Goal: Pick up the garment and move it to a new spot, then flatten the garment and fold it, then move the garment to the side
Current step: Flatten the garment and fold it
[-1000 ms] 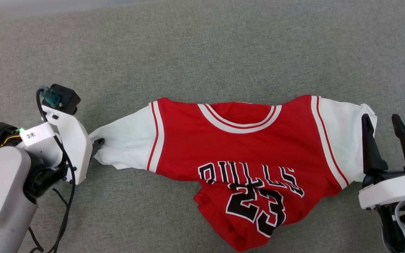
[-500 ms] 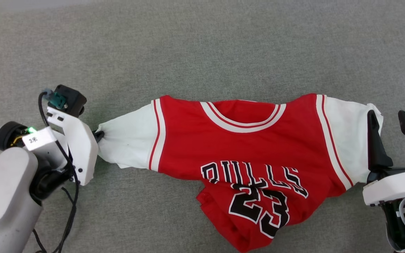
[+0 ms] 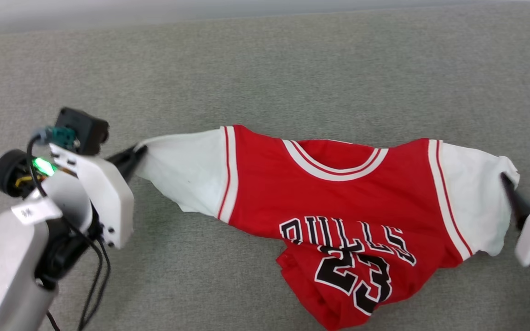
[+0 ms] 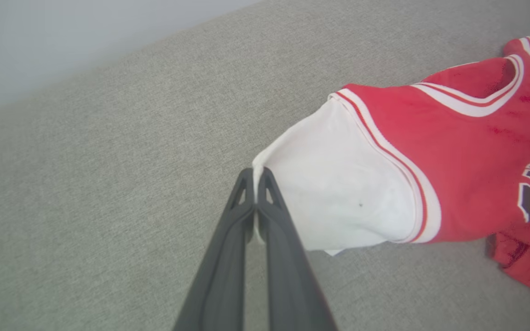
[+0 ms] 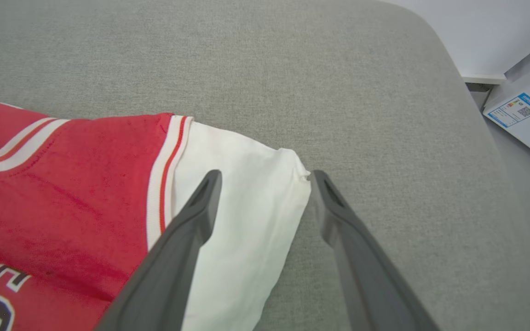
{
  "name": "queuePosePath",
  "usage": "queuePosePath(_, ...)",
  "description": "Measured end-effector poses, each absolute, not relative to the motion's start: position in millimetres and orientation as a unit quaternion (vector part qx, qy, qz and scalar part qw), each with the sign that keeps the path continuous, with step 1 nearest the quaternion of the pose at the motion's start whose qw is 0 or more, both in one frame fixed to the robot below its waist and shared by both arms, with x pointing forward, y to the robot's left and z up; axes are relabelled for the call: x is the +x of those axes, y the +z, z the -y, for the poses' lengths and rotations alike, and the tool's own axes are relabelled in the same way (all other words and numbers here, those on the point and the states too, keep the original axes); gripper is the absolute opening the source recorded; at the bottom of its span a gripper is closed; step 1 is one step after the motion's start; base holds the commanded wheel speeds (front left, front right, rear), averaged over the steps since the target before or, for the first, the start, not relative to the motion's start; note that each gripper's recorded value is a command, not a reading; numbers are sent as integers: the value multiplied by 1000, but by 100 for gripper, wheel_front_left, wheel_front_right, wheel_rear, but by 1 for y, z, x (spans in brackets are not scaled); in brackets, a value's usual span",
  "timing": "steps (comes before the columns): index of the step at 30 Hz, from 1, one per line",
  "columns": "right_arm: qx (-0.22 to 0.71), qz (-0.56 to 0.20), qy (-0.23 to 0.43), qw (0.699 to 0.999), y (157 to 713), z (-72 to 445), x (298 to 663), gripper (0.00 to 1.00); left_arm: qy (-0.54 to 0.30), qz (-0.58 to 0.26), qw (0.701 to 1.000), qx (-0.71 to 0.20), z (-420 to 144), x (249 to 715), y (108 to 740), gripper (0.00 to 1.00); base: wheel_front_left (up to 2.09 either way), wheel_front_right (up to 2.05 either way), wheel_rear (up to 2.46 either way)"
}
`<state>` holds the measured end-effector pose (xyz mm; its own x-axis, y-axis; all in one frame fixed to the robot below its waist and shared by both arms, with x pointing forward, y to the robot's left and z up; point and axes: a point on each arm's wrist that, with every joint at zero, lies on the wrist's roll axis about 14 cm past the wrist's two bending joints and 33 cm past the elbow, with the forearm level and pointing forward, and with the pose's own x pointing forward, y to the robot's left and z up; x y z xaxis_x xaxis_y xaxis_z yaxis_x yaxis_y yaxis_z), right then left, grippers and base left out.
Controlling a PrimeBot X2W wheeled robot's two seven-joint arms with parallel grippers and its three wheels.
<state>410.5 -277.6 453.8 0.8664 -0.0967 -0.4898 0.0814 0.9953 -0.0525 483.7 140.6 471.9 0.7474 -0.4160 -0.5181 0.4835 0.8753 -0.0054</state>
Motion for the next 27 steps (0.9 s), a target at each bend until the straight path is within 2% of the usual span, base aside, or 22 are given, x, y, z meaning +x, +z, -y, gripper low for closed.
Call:
queuePosePath(5, -8, -354, -46, 934, 436, 295, 424, 100, -257, -260, 929, 53, -134, 459, 478, 0, 0, 0, 0)
queuePosePath(13, -32, -441, -56, 895, 403, 314, 437, 100, -261, -260, 929, 46, -133, 444, 478, 0, 0, 0, 0)
queuePosePath(18, -42, -471, -46, 880, 381, 310, 440, 100, -261, -266, 927, 43, -135, 439, 474, 0, 0, 0, 0)
queuePosePath(26, -37, -488, -32, 871, 363, 304, 444, 100, -263, -276, 924, 41, -135, 437, 466, 0, 0, 0, 0)
queuePosePath(27, -42, -489, -30, 870, 360, 305, 446, 95, -261, -278, 923, 41, -136, 437, 464, 0, 0, 0, 0)
